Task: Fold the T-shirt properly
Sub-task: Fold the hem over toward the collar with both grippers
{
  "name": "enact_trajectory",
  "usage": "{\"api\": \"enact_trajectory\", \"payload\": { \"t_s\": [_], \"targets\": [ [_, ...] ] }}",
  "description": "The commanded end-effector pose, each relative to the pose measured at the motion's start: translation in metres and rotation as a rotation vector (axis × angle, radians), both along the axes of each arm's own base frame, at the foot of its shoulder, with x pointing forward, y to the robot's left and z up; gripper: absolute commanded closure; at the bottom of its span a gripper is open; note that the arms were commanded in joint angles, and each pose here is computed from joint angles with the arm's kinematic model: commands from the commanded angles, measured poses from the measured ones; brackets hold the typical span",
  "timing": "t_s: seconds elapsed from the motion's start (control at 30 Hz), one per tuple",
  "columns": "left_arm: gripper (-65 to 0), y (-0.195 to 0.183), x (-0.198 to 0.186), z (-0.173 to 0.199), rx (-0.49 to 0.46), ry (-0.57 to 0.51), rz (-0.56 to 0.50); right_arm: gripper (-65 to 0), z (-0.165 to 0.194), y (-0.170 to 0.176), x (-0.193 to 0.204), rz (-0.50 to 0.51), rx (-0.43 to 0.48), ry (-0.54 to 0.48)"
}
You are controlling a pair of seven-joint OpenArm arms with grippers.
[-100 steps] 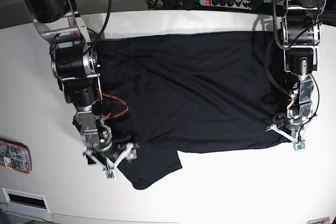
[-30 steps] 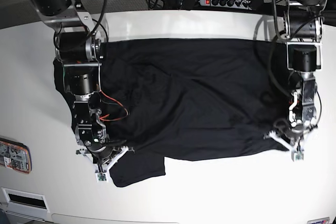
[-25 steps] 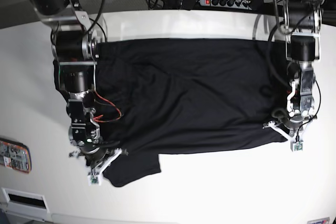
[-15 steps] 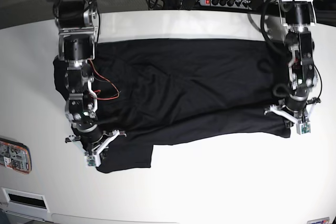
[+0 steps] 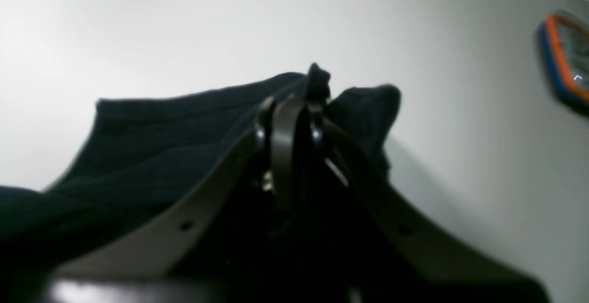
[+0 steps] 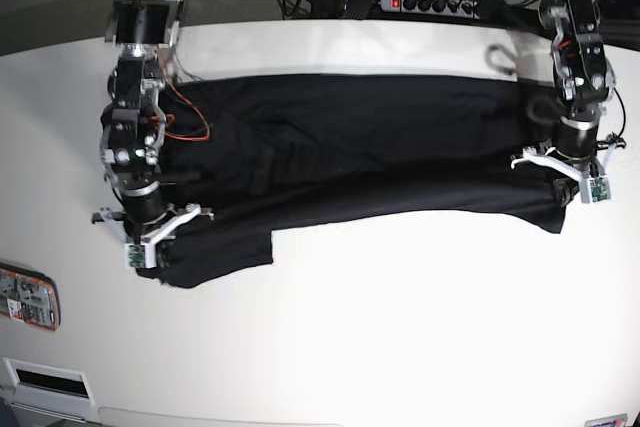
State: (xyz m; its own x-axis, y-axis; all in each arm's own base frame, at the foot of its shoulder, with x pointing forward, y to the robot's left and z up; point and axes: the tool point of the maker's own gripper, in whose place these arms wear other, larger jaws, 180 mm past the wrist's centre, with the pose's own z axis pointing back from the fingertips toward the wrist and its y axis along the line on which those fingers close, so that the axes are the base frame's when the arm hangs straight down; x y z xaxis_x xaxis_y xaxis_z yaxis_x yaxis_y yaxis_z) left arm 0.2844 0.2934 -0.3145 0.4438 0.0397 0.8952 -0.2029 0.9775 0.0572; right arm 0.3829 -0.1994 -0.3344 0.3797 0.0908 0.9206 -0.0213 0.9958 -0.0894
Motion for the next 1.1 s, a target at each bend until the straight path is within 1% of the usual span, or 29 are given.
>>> {"api": "enact_trajectory", "payload": {
  "t_s": [0.0,0.1,0.2,0.3,0.37,0.5,0.63,0.77,0.93,1.0,1.07],
  "targets": [
    [0.0,0.009,0.006,0.02,0.039,-0.061,0.01,0.0,0.025,-0.01,0.007,-0.02,-0.015,-0.082],
    [0.0,0.009,-0.004,0.012,0.04,-0.033,0.01,0.0,0.041,-0.016,-0.005,-0.034,-0.032,-0.12],
    [0.0,0.008,-0.013,0.002,0.034,-0.004,0.013,0.0,0.043,-0.02,-0.025,-0.04,-0.051,-0.12],
    [0.0,0.001,-0.021,-0.008,0.001,0.012,0.027,0.0,0.04,-0.021,-0.041,-0.042,-0.063,-0.107],
    [0.0,-0.001,-0.027,-0.014,-0.009,0.029,0.031,0.0,0.036,-0.022,-0.049,-0.038,-0.102,-0.086],
    [0.0,-0.004,-0.035,-0.021,-0.015,0.053,0.03,0.0,0.038,-0.024,-0.055,-0.034,-0.231,-0.075],
    [0.0,-0.01,-0.046,-0.023,-0.028,0.064,0.032,0.0,0.014,-0.016,-0.077,-0.041,-0.274,0.001],
    [0.0,-0.015,-0.054,-0.025,-0.036,0.076,0.032,0.0,0.014,-0.011,-0.083,-0.046,-0.324,0.012],
    [0.0,-0.015,-0.055,-0.026,-0.035,0.077,0.032,0.0,0.012,-0.01,-0.087,-0.052,-0.367,0.032],
    [0.0,-0.014,-0.054,-0.025,-0.031,0.077,0.032,0.0,0.004,-0.013,-0.099,-0.046,-0.41,0.069],
    [0.0,-0.007,-0.056,-0.023,-0.022,0.074,0.048,0.0,0.005,-0.015,-0.104,-0.044,-0.446,0.081]
  ]
}}
